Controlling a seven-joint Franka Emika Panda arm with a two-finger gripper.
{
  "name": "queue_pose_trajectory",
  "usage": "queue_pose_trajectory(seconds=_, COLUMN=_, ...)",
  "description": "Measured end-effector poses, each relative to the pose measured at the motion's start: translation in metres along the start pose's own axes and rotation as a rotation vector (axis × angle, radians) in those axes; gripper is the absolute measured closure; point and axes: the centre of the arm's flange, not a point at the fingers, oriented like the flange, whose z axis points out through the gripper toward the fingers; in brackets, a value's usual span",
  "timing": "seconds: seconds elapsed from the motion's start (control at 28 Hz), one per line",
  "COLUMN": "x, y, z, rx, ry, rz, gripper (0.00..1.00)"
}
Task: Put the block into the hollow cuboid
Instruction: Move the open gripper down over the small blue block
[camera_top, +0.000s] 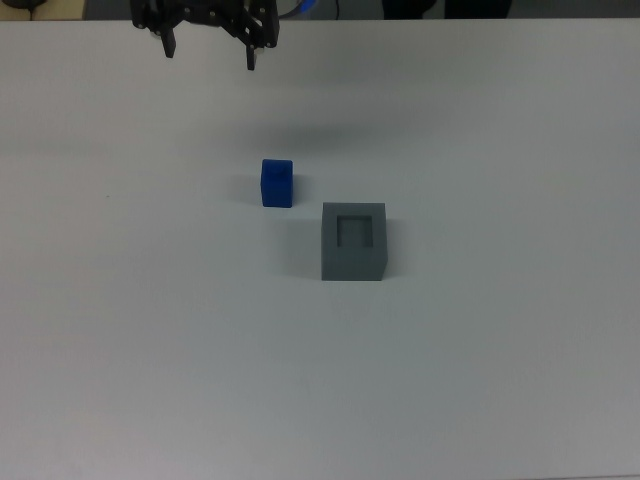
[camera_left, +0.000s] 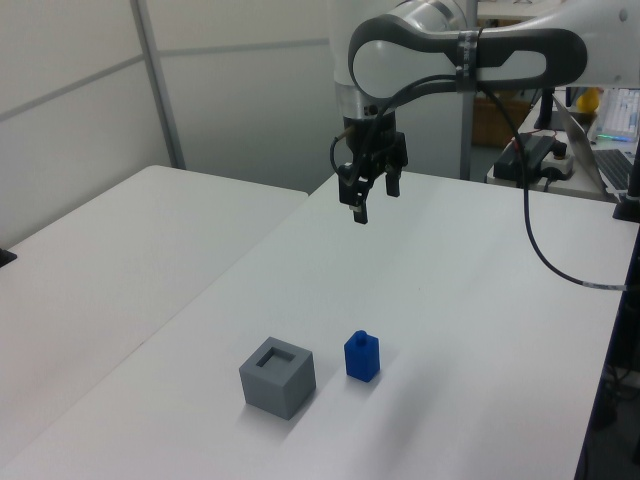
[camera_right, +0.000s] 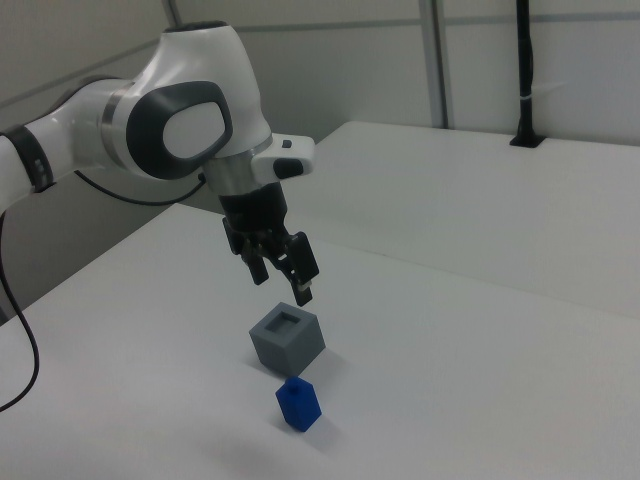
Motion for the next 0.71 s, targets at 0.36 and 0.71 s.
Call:
queue_pose_trajectory(seconds=0.36, x=0.011, y=-0.017, z=0.081, rx=0.050, ry=0.031, rz=-0.079, gripper=0.00)
queue_pose_trajectory(seconds=0.71, x=-0.014, y=-0.048, z=0.153, rx=0.037, ry=-0.089, rz=-0.148, gripper=0.00)
